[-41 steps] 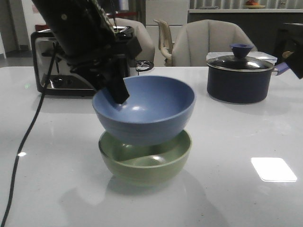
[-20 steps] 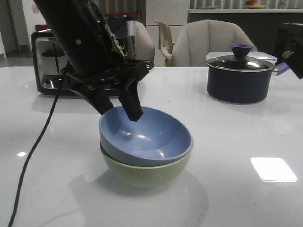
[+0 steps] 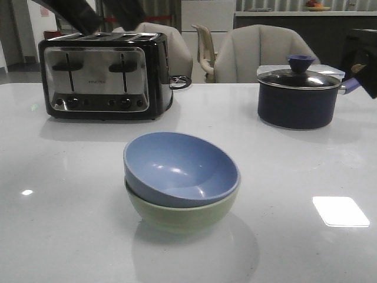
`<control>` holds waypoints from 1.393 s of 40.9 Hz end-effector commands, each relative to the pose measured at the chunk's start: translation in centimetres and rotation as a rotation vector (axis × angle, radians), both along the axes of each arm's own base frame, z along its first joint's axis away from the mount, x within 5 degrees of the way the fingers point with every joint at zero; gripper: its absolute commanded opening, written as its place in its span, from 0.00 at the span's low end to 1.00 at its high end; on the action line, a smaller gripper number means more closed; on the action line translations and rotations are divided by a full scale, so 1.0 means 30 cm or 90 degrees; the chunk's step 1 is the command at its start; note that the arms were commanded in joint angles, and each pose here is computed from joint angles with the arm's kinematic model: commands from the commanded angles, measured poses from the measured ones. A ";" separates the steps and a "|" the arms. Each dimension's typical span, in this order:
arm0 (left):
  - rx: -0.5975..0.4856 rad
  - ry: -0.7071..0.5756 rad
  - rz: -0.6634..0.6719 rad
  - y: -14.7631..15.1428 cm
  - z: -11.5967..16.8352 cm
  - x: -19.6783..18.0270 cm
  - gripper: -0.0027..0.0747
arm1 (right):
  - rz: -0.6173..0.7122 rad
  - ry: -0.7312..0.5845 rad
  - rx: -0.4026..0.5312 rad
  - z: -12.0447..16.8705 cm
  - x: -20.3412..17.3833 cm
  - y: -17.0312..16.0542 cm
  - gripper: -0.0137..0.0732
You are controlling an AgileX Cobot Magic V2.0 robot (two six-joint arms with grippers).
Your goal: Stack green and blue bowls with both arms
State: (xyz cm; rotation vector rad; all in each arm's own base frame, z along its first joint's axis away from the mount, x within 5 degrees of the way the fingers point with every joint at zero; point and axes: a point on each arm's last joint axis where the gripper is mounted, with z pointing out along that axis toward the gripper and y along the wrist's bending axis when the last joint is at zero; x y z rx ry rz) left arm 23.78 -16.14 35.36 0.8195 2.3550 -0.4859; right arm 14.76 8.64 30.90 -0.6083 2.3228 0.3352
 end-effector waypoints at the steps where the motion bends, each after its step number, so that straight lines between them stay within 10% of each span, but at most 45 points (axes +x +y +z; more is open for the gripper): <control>1: -0.038 -0.094 0.008 0.068 0.087 -0.107 0.70 | 0.000 -0.054 0.021 0.046 0.007 0.002 0.65; 28: -0.078 -0.257 0.028 0.348 -0.071 -0.549 0.68 | 0.000 -0.051 0.020 0.045 0.006 0.001 0.65; 44: -0.082 -0.263 0.033 0.349 -0.089 -0.547 0.26 | 0.002 -0.040 0.014 0.041 0.002 0.000 0.23; 57: -0.080 -0.260 0.031 0.349 -0.091 -0.548 0.17 | 0.001 -0.044 0.016 0.042 0.004 0.000 0.20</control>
